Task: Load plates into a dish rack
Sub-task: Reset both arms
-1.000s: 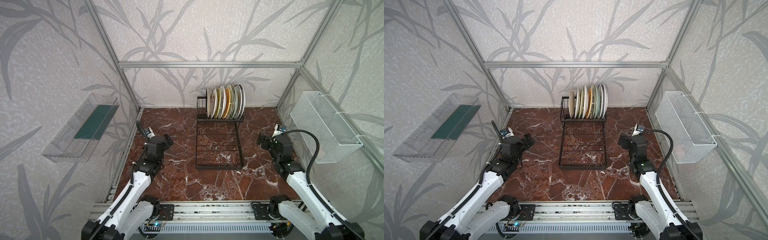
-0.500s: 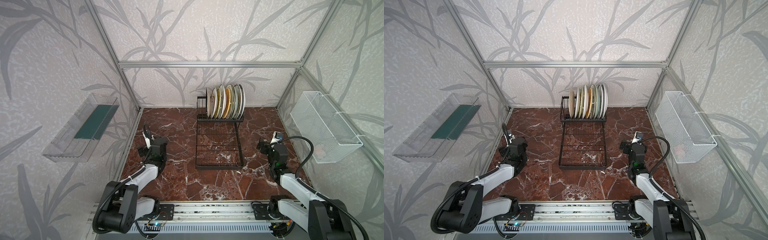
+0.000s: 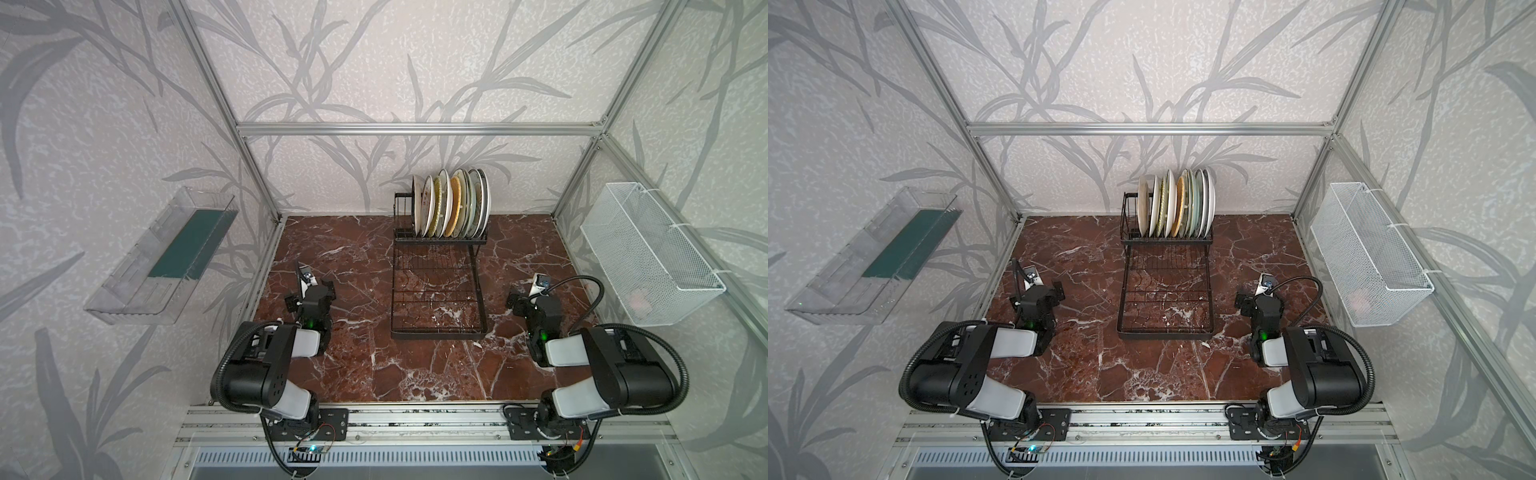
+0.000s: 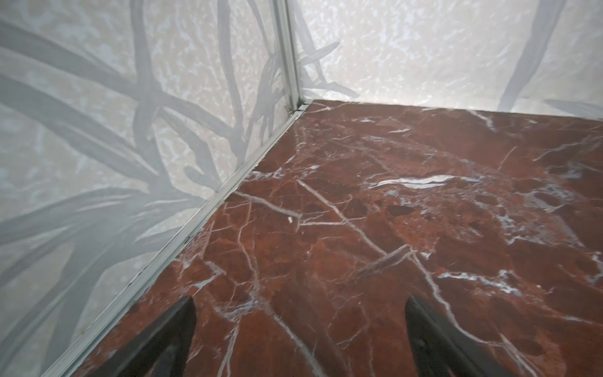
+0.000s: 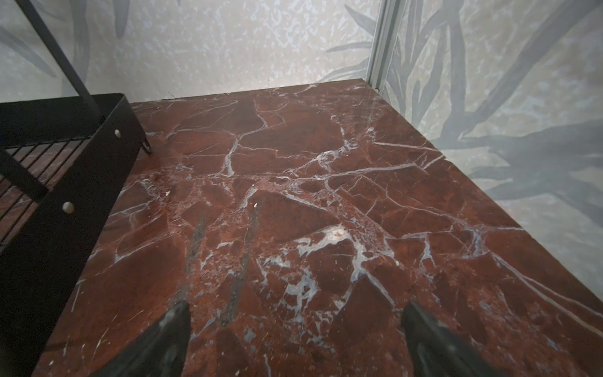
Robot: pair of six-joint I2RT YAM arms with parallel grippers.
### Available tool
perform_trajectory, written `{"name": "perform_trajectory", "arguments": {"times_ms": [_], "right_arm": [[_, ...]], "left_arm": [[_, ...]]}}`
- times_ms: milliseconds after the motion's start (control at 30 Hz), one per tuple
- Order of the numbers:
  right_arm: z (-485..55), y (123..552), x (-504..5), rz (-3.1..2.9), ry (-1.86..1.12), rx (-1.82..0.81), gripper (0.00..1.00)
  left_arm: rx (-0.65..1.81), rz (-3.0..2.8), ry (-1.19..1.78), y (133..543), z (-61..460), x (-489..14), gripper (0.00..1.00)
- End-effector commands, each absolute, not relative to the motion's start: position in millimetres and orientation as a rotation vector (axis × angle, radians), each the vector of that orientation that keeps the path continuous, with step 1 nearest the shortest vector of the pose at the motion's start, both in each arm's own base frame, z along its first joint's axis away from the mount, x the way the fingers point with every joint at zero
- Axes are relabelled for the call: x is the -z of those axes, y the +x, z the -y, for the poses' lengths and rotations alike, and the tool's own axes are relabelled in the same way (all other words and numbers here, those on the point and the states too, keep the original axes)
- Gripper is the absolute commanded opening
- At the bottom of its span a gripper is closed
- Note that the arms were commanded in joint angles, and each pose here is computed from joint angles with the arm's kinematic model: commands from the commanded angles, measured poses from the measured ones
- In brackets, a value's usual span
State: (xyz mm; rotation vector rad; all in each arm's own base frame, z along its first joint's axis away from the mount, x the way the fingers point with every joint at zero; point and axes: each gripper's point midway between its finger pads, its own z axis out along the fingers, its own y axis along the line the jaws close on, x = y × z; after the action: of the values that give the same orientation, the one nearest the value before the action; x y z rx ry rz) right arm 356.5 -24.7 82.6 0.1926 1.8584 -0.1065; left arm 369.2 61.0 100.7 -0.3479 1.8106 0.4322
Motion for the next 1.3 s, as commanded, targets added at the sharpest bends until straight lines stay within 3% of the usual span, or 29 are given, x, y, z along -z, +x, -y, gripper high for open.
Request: {"name": "perform_trajectory", "arguments": {"times_ms": [0, 433, 1267], "right_arm": [[12.1, 367.1, -112.2, -1.733, 0.112, 0.055, 0.99], [-25.2, 395.9, -95.4, -1.860, -0.103, -0.079, 0.99], [-45.2, 396.6, -93.4, -1.872, -0.220, -0.135, 0.99]], "left_arm": [[-0.359, -1.756, -0.307, 374.3, -53.6, -108.9, 0.99], [-0.320, -1.812, -0.350, 382.7, -66.4, -101.0, 0.99], [-0.327, -1.820, -0.349, 383.0, -66.2, -100.6, 0.99]]}}
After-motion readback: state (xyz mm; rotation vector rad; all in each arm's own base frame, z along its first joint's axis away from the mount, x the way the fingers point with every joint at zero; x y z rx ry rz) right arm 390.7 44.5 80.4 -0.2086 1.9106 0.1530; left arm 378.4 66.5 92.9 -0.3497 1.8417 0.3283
